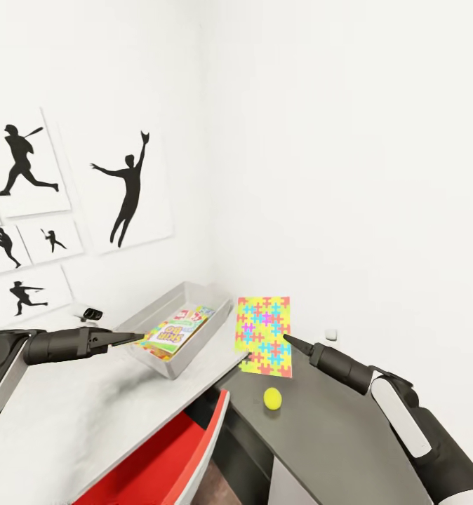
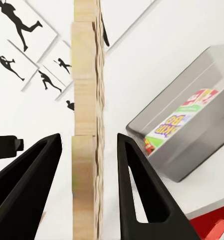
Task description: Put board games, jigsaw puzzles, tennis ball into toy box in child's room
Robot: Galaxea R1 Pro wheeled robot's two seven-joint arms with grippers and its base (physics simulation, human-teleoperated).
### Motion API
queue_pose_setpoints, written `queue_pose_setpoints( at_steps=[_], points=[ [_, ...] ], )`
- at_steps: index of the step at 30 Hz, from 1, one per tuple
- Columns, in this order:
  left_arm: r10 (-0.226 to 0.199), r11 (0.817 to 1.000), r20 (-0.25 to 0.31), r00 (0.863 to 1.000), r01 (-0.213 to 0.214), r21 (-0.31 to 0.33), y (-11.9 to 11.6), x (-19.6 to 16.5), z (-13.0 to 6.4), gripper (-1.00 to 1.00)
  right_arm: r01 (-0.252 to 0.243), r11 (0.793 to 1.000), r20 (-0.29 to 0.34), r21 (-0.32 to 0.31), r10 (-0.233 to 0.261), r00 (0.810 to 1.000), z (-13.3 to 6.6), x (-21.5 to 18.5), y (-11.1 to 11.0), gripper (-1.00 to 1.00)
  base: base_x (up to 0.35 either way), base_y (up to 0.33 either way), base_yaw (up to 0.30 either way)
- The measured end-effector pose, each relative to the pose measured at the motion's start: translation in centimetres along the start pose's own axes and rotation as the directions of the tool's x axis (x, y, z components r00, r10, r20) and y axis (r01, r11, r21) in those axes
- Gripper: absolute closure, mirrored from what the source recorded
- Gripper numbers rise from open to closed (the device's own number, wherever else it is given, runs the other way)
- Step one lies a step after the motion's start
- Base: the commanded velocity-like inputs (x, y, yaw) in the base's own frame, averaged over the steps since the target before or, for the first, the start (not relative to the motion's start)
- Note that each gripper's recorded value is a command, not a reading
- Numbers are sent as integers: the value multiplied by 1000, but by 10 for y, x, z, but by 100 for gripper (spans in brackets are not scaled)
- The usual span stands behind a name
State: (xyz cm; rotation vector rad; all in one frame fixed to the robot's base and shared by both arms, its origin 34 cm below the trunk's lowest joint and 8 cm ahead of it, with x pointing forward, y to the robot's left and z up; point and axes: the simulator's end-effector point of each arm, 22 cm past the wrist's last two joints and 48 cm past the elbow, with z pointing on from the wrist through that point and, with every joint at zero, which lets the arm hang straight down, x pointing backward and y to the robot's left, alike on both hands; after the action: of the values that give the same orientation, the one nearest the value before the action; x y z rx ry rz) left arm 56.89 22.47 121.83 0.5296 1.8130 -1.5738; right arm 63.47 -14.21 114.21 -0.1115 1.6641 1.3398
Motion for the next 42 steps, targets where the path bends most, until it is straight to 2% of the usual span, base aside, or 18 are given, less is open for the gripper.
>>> queue_pose_setpoints(
  at_steps=[12,23,42],
  points=[
    [0,1000,0,1000,0,2,0,0,0,-100,-1,1000,-1,-1,1,1000,0,0,0,100,-10,20,283],
    [0,1000,0,1000,0,3,0,1,1,-100,0,1000,-1,-1,0,1000,0,0,0,100,112,18,269],
    [-1,1000,-1,1000,1,1,0,1,1,-100,-3,1000,12,1,3,1000,-4,-5,-2,100,64,90,14]
  ],
)
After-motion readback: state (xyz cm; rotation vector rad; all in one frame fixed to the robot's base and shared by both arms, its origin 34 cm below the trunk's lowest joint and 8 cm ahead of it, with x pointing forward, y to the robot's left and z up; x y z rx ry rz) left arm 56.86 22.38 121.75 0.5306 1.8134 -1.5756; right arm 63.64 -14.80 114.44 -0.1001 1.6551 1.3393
